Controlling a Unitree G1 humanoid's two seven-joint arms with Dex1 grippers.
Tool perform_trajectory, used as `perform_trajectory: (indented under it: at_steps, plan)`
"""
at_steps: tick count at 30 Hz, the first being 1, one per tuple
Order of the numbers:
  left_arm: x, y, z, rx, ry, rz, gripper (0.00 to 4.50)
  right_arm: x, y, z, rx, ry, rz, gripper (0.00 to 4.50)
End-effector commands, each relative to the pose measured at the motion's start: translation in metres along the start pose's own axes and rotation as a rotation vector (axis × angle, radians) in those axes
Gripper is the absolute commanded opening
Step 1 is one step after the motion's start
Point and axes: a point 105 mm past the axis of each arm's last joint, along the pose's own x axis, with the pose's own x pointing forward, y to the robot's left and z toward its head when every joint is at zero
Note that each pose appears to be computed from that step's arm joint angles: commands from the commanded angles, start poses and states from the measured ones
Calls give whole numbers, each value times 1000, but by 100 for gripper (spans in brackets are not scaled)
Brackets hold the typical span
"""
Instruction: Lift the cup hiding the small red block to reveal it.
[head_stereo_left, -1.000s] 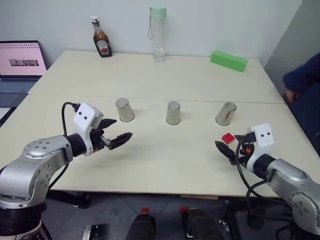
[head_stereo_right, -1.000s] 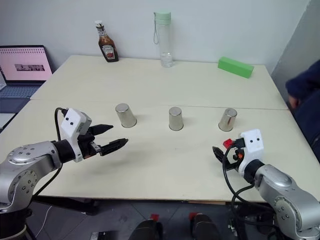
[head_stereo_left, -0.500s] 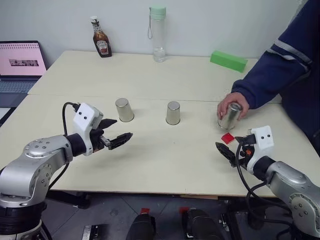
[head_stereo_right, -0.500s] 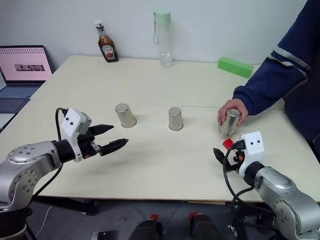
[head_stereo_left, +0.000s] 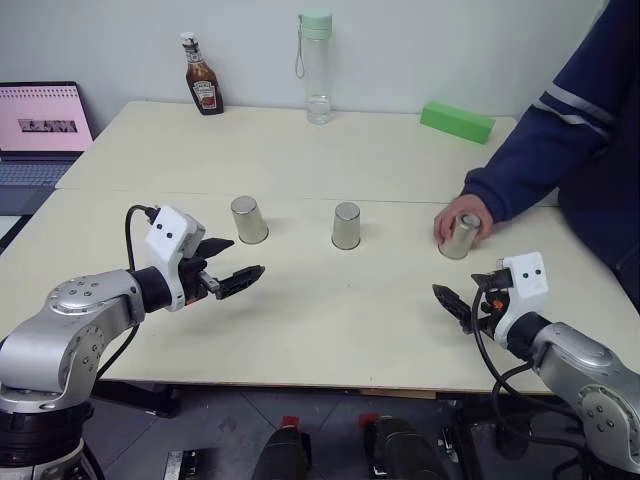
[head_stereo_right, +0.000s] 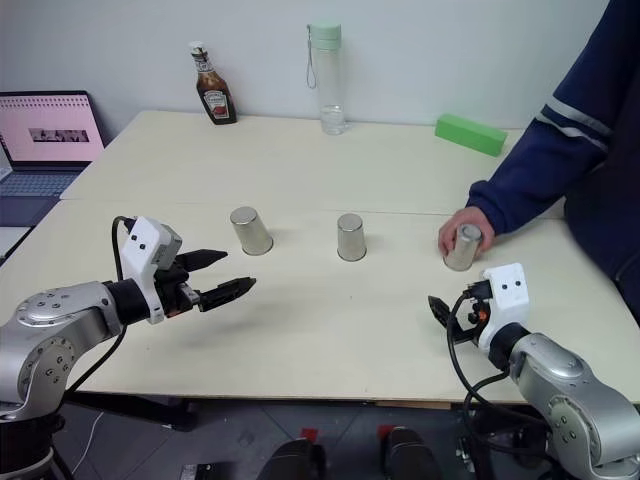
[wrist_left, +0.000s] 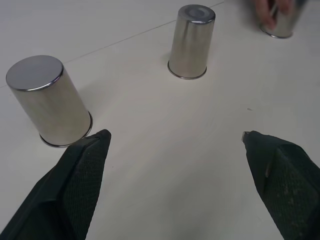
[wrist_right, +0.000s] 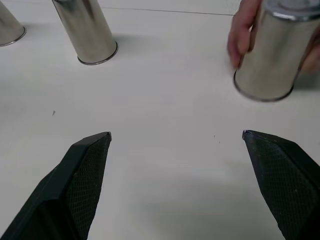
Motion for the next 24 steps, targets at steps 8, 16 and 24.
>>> perform_trajectory:
  at_steps: [8, 16, 24]
  plan:
    - [2, -3, 13, 56, -32, -21, 450, -3, -1, 9, -29, -42, -2, 447]
    - [2, -1, 18, 72, -39, -16, 450, -1, -3, 8, -34, -49, -5, 447]
    - [4, -1, 23, 80, -53, -16, 450, -1, -3, 10, -35, -55, -11, 447]
